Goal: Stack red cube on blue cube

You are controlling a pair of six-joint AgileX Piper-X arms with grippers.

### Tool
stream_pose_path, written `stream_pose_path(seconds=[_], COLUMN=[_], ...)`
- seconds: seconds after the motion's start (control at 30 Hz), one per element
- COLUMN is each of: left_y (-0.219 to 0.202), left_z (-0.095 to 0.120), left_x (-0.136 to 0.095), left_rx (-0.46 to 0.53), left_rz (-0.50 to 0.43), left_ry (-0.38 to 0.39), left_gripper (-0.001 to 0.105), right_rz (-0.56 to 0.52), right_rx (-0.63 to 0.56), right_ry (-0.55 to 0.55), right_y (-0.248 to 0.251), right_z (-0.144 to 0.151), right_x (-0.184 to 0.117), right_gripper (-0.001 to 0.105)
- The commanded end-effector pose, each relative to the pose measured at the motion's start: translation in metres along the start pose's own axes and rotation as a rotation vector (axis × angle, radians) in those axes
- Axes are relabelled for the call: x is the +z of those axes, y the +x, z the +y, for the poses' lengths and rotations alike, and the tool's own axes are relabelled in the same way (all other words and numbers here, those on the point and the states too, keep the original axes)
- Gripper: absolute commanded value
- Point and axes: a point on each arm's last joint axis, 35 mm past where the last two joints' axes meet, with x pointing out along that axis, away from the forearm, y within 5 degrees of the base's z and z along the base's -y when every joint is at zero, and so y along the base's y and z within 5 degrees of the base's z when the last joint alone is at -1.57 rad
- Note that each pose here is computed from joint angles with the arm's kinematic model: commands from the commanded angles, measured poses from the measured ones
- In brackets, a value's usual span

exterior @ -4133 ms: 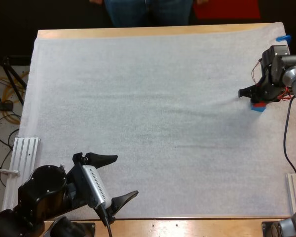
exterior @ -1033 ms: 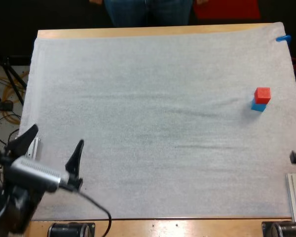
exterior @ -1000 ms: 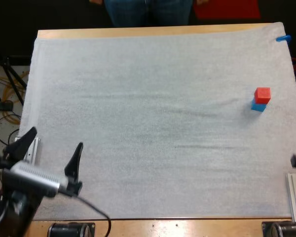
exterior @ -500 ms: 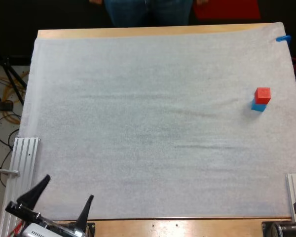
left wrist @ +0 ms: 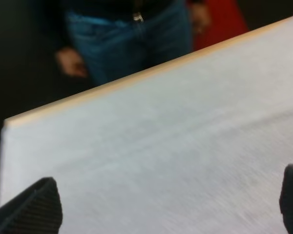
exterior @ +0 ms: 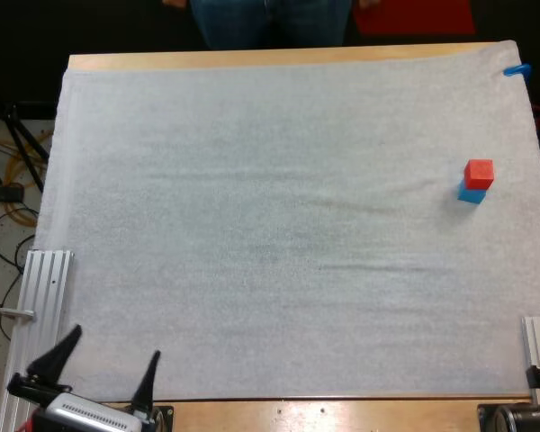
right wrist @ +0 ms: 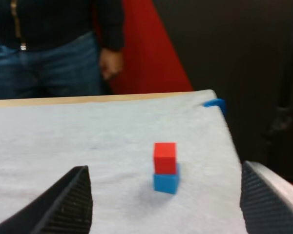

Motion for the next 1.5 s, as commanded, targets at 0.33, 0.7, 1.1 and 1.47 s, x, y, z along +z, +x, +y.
stream_pose_path(seconds=[0.33, 0.7, 1.1, 1.47], left_y=[0.052, 0.083, 0.083, 0.083], left_z=[0.014, 0.020, 0.020, 0.020], left_x=[-0.020, -0.055, -0.056, -0.056], left_rx=[0.050, 0.051, 0.051, 0.051], left_rz=[0.029, 0.161, 0.163, 0.163], left_ry=[-0.081, -0.109, -0.109, -0.109], left_gripper=[0.087, 0.087, 0.087, 0.087], right_rz=[0.069, 0.164, 0.189, 0.189], right_rx=[0.125, 0.160, 0.163, 0.163], right_ry=[-0.005, -0.001, 0.029, 0.029], right_y=[0.037, 0.051, 0.057, 0.057], right_z=[0.012, 0.019, 0.022, 0.022], right_x=[-0.026, -0.047, -0.055, -0.055], right_gripper=[0.063, 0.063, 0.063, 0.063])
